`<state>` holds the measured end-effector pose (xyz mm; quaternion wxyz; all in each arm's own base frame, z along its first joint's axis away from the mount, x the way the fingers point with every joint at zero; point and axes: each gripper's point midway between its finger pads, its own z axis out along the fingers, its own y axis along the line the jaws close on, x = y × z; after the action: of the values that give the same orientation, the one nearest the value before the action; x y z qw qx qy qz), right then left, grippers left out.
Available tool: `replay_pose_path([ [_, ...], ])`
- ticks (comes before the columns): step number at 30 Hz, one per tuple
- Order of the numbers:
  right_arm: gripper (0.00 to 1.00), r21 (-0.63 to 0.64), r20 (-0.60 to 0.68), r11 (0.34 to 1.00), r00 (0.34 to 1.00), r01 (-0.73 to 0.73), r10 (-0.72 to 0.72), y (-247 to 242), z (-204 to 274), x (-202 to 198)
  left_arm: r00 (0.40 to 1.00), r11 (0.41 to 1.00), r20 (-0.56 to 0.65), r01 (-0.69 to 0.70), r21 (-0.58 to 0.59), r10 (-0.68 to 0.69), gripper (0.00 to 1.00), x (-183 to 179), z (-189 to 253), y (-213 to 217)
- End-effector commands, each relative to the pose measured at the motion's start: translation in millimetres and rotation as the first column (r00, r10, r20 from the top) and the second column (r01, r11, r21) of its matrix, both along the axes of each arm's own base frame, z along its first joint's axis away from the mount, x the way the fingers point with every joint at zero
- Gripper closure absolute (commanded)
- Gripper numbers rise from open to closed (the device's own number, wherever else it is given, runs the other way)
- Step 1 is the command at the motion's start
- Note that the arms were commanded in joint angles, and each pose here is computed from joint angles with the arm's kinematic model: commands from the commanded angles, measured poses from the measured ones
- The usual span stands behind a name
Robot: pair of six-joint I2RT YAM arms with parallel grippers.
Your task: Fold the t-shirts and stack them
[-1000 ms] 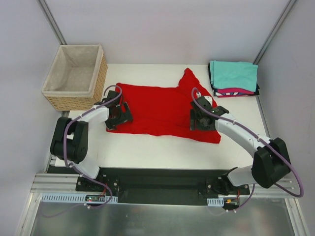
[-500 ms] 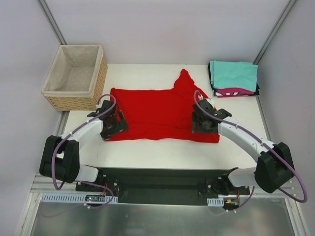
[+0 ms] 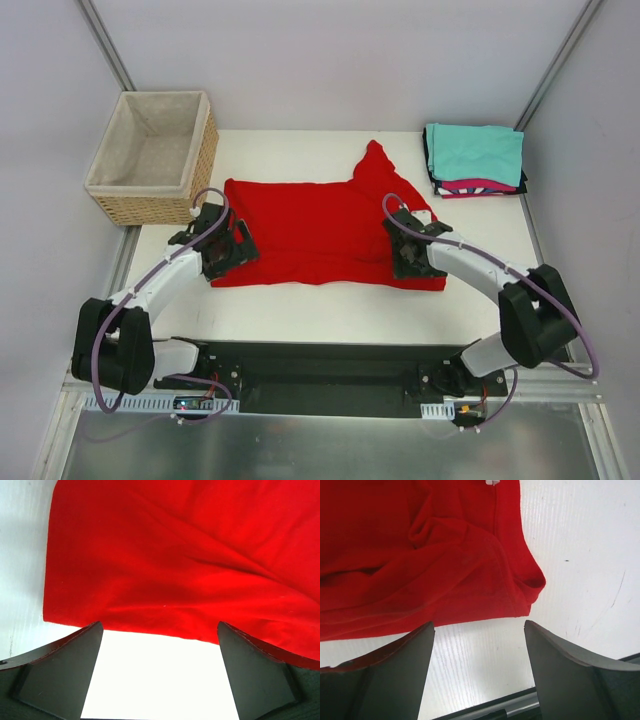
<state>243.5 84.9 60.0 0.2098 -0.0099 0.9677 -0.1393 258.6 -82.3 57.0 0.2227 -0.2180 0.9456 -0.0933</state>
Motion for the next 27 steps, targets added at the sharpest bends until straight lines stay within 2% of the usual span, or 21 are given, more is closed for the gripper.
replay_pose_path([
  [1, 0.24, -0.075, 0.014, 0.997, 0.999, 0.033, -0.032, -9.7, 6.7, 8.2, 0.998, 1.0, 0.057, 0.014, -0.017, -0.013, 0.01, 7.7, 21.6, -5.3],
  [12, 0.24, -0.181, -0.031, 0.982, 0.997, 0.058, -0.065, -29.1, -2.0, 4.3, 1.0, 1.0, 0.015, -0.027, 0.013, 0.027, 0.01, 8.0, 8.6, 0.5],
  [21, 0.24, -0.226, -0.08, 0.971, 0.992, 0.073, -0.093, -33.2, -7.1, 3.9, 0.99, 0.995, -0.125, -0.055, 0.083, 0.065, 0.01, -4.1, -24.4, 10.1],
  [27, 0.24, -0.274, -0.144, 0.958, 0.982, 0.079, -0.122, -39.7, -11.8, 3.6, 0.984, 0.991, -0.16, -0.063, 0.117, 0.081, 0.01, -6.8, -32.4, 15.1],
])
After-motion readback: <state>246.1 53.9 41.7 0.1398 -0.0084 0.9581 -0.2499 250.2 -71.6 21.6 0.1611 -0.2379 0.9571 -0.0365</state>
